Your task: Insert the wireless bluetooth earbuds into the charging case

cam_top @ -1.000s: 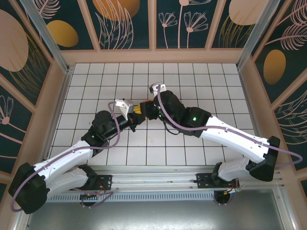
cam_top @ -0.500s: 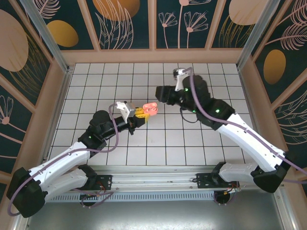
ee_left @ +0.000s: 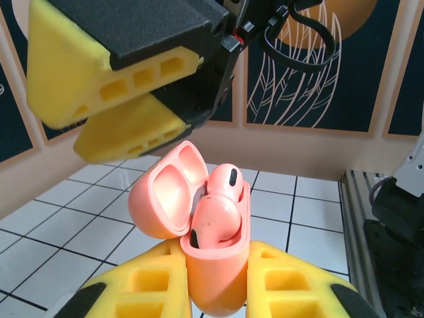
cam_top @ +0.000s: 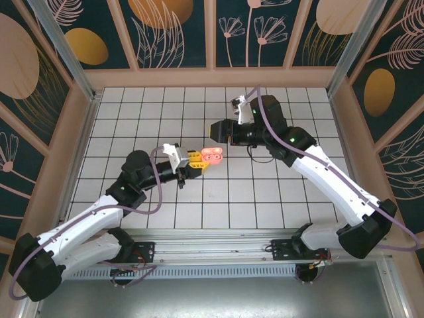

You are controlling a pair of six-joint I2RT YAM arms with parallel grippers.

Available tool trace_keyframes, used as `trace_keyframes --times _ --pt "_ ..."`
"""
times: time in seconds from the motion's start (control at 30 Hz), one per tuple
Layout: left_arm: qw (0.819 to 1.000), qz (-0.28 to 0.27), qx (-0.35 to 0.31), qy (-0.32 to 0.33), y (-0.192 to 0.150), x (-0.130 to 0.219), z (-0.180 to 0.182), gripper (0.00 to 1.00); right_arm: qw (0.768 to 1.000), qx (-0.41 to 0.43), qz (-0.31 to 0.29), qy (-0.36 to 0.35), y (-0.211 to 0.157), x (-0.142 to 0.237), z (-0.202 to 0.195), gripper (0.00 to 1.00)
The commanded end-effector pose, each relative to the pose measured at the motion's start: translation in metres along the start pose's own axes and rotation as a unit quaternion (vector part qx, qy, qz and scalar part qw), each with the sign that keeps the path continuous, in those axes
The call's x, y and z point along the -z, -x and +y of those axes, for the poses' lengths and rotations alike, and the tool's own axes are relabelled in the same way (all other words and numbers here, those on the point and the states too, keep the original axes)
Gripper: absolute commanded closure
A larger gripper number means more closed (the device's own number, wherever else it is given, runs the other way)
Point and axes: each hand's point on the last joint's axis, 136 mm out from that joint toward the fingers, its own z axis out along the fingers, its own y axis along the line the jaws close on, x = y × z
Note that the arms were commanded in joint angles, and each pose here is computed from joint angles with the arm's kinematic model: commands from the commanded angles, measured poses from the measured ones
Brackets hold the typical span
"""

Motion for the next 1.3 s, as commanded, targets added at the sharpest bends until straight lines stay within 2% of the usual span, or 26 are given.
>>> trace_keyframes --times 0.0,0.17,0.33,0.53,0.7,0.93,1.07,1.17,1.27 --pt "0.999 -0.023 -0.032 -0.011 0.019 -0.004 -0.001 0.84 0.997 -0.027 0.051 0.048 -0.017 -0.008 0.009 0.44" --pt "0.999 -0.023 -0.03 -0.003 0.021 -0.01 0.005 0.85 0.993 -0.041 0.085 0.075 -0.029 -0.015 0.013 0.46" --pt "1.0 -0.016 -0.02 0.017 0.016 -0.014 0.015 0.85 0.992 -0.037 0.088 0.084 -0.032 -0.012 0.016 0.48" --pt "1.0 0.006 0.011 0.025 -0.005 -0.019 0.02 0.86 0.995 0.008 0.043 0.087 -0.016 0.007 0.029 0.49" --pt "0.999 0.014 0.035 0.032 -0.017 -0.019 0.023 0.87 0.99 0.053 -0.004 0.127 -0.004 0.031 0.054 0.49" --pt "0.997 0.011 0.063 0.042 -0.023 -0.017 0.029 0.87 0.985 0.084 -0.004 0.148 -0.009 0.047 0.066 0.49" --pt "0.996 0.013 0.077 0.052 -0.026 -0.016 0.035 0.87 0.993 0.074 -0.028 0.09 -0.004 0.049 0.045 0.49" --pt "0.991 0.031 0.103 0.078 -0.041 -0.017 0.046 0.87 0.997 0.034 -0.074 -0.016 0.008 0.054 -0.003 0.47" --pt "0.982 0.064 0.142 0.107 -0.064 -0.02 0.059 0.86 0.987 -0.023 -0.101 -0.121 0.005 0.06 -0.062 0.46"
